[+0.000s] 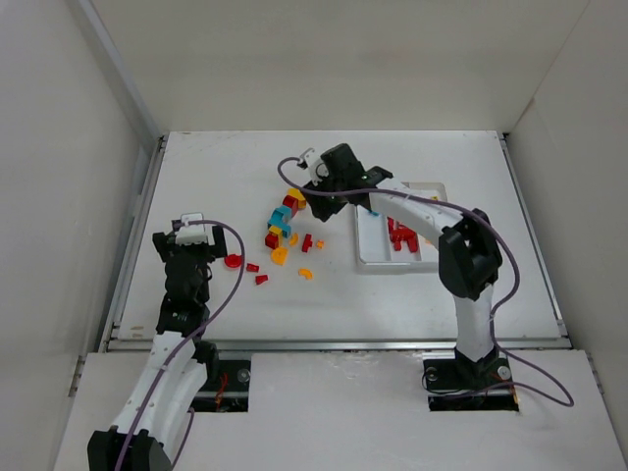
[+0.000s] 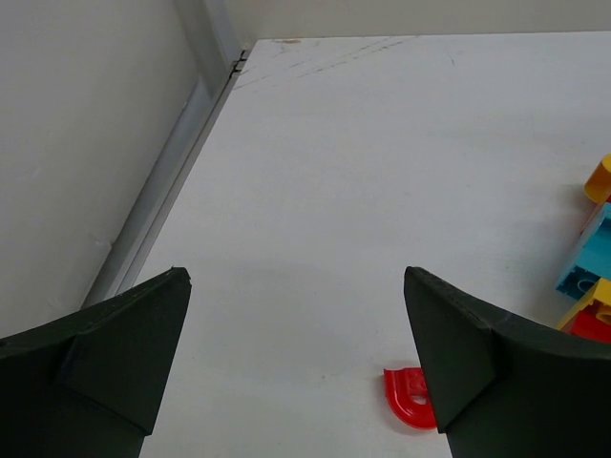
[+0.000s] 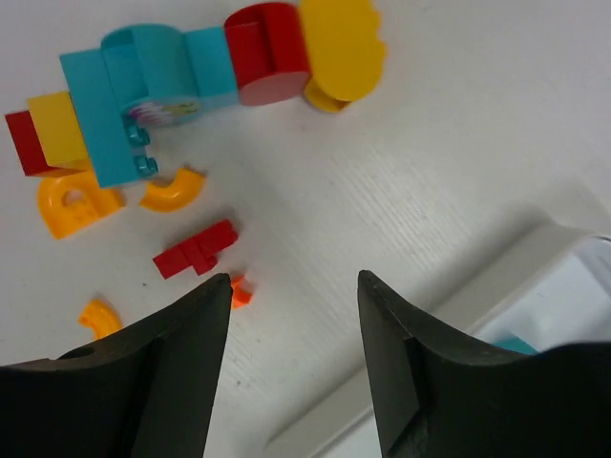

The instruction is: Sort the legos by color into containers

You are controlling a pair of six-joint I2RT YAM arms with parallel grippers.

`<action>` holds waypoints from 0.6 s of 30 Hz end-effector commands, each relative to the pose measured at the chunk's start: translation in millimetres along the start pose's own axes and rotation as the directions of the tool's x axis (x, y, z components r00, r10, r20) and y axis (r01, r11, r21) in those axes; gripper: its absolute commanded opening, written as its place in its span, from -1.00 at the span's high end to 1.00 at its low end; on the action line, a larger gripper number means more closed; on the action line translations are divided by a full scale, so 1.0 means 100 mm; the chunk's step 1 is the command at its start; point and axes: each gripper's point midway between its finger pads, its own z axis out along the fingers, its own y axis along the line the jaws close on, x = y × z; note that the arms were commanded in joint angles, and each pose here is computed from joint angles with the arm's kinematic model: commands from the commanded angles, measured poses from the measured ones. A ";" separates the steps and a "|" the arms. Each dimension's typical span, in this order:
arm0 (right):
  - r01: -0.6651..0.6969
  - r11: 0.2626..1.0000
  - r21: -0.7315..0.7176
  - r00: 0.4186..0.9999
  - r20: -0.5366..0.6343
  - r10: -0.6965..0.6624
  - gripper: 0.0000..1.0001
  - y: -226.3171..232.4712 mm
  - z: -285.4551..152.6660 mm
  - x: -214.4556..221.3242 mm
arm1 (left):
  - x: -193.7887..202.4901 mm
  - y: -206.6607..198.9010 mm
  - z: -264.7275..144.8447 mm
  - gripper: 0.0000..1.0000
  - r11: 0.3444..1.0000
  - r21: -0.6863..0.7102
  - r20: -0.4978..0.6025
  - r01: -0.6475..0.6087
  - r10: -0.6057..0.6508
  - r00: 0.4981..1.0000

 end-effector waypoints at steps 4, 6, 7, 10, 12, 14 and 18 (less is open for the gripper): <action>0.072 0.978 -0.194 0.988 -0.122 -0.097 -0.21 0.22 0.26 0.46 | -0.28 0.01 0.01 -0.85 1.000 0.006 0.068 0.020 -0.020 0.998; 0.129 0.966 -0.226 0.979 -0.128 -0.160 -0.26 0.38 0.28 0.53 | -0.28 -0.01 0.01 -0.85 1.000 0.017 0.069 0.019 -0.020 0.997; 0.139 0.962 -0.236 0.973 -0.146 -0.177 -0.30 0.47 0.31 0.58 | -0.28 -0.01 0.01 -0.85 1.000 0.017 0.069 0.019 -0.020 0.997; 0.136 0.963 -0.232 0.970 -0.166 -0.177 -0.30 0.46 0.38 0.68 | -0.28 -0.01 0.01 -0.85 1.000 0.017 0.069 0.019 -0.020 0.997; 0.127 0.965 -0.231 0.971 -0.168 -0.168 -0.30 0.47 0.40 0.70 | -0.28 -0.01 0.01 -0.85 1.000 0.017 0.069 0.019 -0.020 0.997; 0.125 0.964 -0.233 0.970 -0.177 -0.168 -0.30 0.47 0.43 0.73 | -0.28 -0.01 0.01 -0.85 1.000 0.017 0.069 0.019 -0.020 0.997; 0.125 0.958 -0.259 0.968 -0.178 -0.175 -0.30 0.56 0.45 0.76 | -0.28 -0.02 0.01 -0.88 0.999 0.026 0.070 0.018 -0.020 0.997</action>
